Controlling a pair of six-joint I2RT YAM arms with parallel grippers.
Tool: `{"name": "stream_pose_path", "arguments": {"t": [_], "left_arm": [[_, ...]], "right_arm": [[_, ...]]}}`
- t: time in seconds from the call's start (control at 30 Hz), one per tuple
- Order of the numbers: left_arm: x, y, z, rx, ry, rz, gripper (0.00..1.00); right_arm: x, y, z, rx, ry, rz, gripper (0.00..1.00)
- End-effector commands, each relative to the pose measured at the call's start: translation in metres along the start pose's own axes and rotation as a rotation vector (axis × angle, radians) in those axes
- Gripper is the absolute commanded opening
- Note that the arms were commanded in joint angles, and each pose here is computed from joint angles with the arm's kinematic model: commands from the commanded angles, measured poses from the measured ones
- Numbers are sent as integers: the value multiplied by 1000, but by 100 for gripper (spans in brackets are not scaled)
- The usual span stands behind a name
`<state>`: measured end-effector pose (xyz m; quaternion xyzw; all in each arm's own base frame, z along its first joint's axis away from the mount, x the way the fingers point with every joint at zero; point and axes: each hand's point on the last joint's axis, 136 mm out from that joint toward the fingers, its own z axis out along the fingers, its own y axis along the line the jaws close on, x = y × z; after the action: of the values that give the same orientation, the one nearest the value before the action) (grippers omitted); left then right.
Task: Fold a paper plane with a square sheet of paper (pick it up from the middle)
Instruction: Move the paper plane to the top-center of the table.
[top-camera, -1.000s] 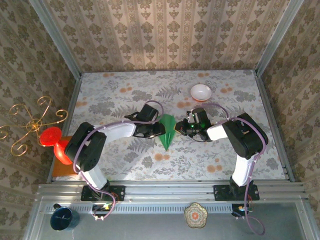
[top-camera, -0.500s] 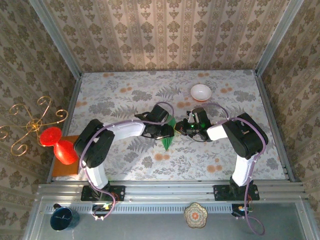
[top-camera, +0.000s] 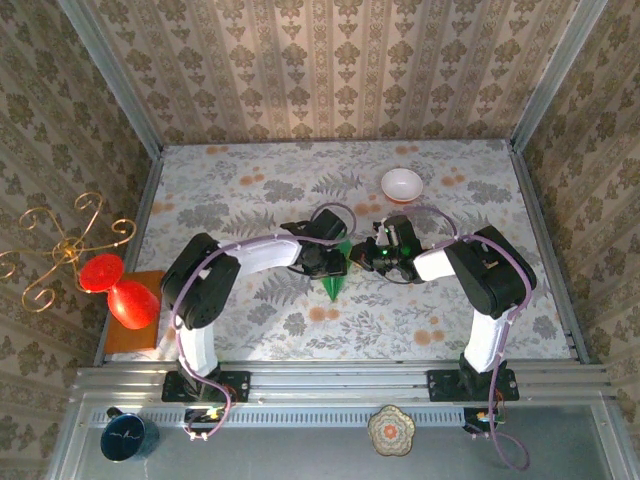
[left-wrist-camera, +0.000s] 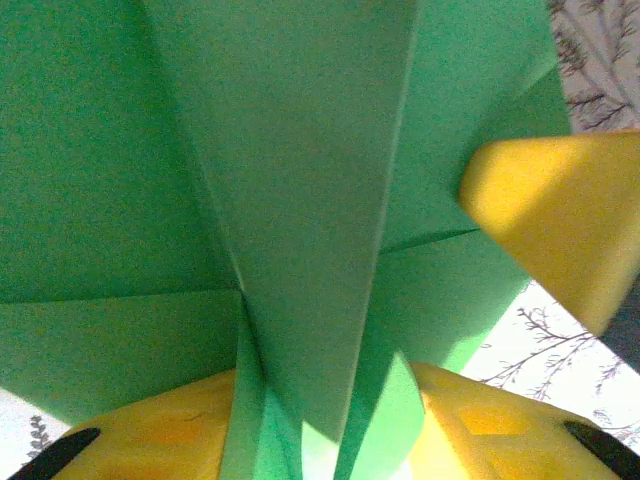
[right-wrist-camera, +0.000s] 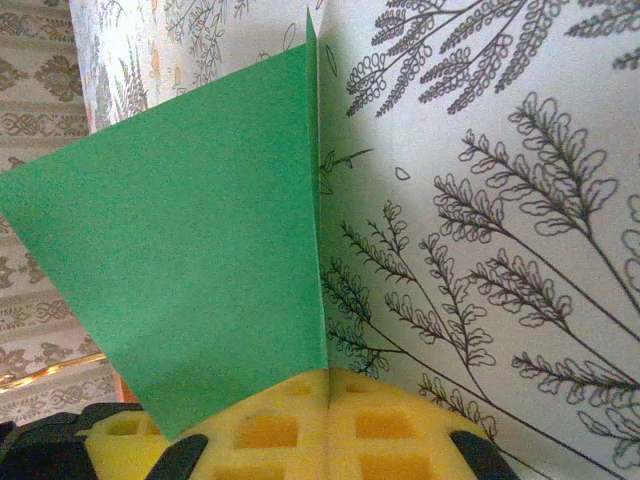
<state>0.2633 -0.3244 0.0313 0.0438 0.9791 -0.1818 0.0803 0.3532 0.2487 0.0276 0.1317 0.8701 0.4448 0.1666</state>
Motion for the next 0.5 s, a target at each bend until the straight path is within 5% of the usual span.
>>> {"name": "stream_pose_path", "arguments": {"t": [0.0,0.47], "left_arm": [[-1,-3,0,-32,9,36,43],[-2,4,0,-89,8,43,34]], "right_arm": [[-2,14,0,-32,11,-17,2],[-5,19,-6,-29,-1,-22,12]]}}
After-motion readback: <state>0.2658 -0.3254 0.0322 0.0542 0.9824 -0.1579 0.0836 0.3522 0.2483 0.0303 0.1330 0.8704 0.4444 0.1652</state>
